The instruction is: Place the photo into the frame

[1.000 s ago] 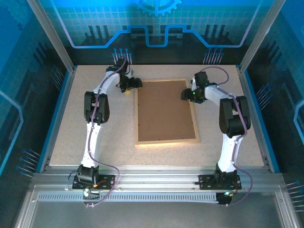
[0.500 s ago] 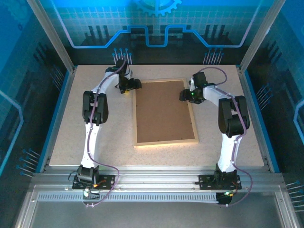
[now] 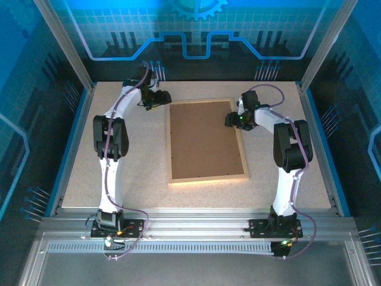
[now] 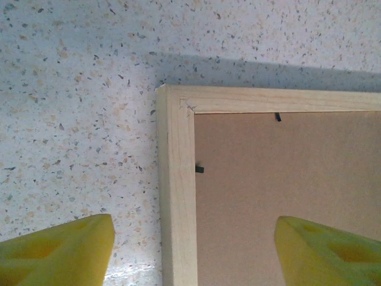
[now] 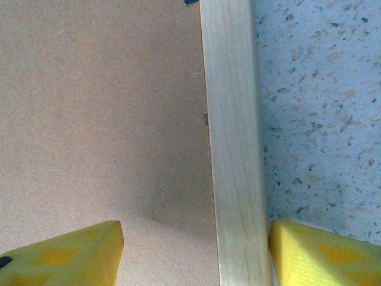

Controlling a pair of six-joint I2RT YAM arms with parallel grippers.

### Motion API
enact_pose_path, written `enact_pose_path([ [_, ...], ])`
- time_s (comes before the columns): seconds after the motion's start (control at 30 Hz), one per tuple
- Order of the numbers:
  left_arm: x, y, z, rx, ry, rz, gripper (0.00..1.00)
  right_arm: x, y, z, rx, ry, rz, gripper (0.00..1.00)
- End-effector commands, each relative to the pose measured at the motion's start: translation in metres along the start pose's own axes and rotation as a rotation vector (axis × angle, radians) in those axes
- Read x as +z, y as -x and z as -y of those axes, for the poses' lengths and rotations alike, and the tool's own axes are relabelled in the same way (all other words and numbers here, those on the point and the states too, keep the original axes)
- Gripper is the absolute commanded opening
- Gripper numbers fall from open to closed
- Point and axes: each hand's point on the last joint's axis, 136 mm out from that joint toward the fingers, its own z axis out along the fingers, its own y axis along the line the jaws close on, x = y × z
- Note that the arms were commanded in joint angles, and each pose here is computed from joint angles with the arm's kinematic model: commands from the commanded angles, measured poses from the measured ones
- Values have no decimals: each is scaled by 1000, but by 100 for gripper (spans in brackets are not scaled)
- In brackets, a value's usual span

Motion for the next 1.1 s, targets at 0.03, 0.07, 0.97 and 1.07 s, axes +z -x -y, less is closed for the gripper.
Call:
enact_pose_path([
  [0.03, 12, -7, -14, -21, 33, -29, 66, 6, -12, -6, -3, 24, -46, 67],
  [0.07, 15, -8, -15, -22, 34, -32, 64, 6, -12, -7, -4, 24, -46, 67],
  [0.97, 58, -21, -21, -25, 52, -100, 63, 5, -12, -6, -2, 22, -45, 67],
  [1.07, 62, -26, -19, -17, 56, -113, 64, 4, -11, -6, -4, 21, -43, 67],
])
